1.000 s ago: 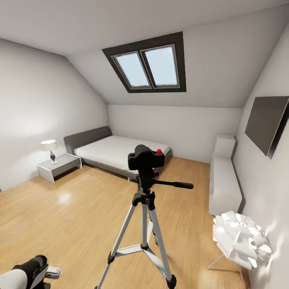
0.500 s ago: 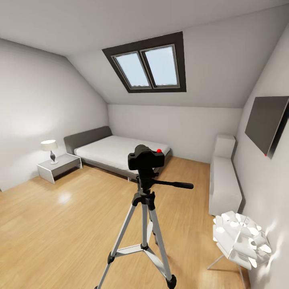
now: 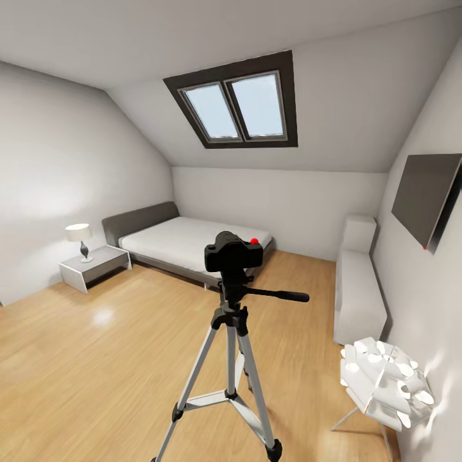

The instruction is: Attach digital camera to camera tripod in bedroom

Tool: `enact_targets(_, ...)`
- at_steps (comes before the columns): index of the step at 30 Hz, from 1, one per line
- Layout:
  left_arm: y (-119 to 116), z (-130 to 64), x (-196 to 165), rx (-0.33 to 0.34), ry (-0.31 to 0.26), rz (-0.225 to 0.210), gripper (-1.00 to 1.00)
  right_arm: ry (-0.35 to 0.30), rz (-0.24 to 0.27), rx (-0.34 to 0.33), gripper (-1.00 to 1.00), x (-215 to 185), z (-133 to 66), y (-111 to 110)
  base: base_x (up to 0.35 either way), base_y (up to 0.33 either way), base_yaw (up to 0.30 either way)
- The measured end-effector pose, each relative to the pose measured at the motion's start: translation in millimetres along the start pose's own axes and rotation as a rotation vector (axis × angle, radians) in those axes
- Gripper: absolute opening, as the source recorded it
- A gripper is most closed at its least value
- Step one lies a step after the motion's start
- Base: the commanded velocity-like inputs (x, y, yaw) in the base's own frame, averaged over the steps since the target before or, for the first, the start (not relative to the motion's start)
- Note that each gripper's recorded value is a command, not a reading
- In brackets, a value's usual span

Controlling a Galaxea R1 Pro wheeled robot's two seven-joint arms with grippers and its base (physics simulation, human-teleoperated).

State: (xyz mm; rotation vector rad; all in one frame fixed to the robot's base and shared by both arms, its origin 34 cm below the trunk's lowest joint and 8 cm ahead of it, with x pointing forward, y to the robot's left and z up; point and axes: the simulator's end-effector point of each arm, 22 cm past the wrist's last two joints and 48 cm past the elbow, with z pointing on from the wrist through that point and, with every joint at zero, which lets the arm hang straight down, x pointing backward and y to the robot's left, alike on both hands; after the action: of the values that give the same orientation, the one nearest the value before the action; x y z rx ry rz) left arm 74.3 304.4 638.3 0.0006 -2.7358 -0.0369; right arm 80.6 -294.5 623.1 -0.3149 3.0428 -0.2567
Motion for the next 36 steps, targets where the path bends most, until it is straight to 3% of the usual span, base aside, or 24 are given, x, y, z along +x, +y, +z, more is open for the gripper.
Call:
enact_targets(6,-32,18.7,48,0.034,0.049,0.018,1.00,0.041,0.037,-0.002,1.00,22,-3.1,5,0.000,0.000,0.000)
enact_targets(11,-35,30.0,83,-0.001,0.077,0.031,1.00,0.052,0.049,-0.004,1.00,30,-4.6,8,0.000,0.000,0.000)
enact_targets(15,-29,32.7,80,-0.040,0.038,0.036,1.00,0.051,0.053,-0.004,1.00,31,-4.9,8,0.000,0.000,0.000)
enact_targets(21,-27,33.5,64,-0.059,-0.048,0.008,1.00,0.042,0.052,-0.003,1.00,28,-4.5,8,0.000,0.000,0.000)
enact_targets(36,-28,33.2,59,-0.058,-0.075,-0.012,1.00,0.031,0.051,0.003,1.00,24,-3.4,3,0.000,0.000,0.000)
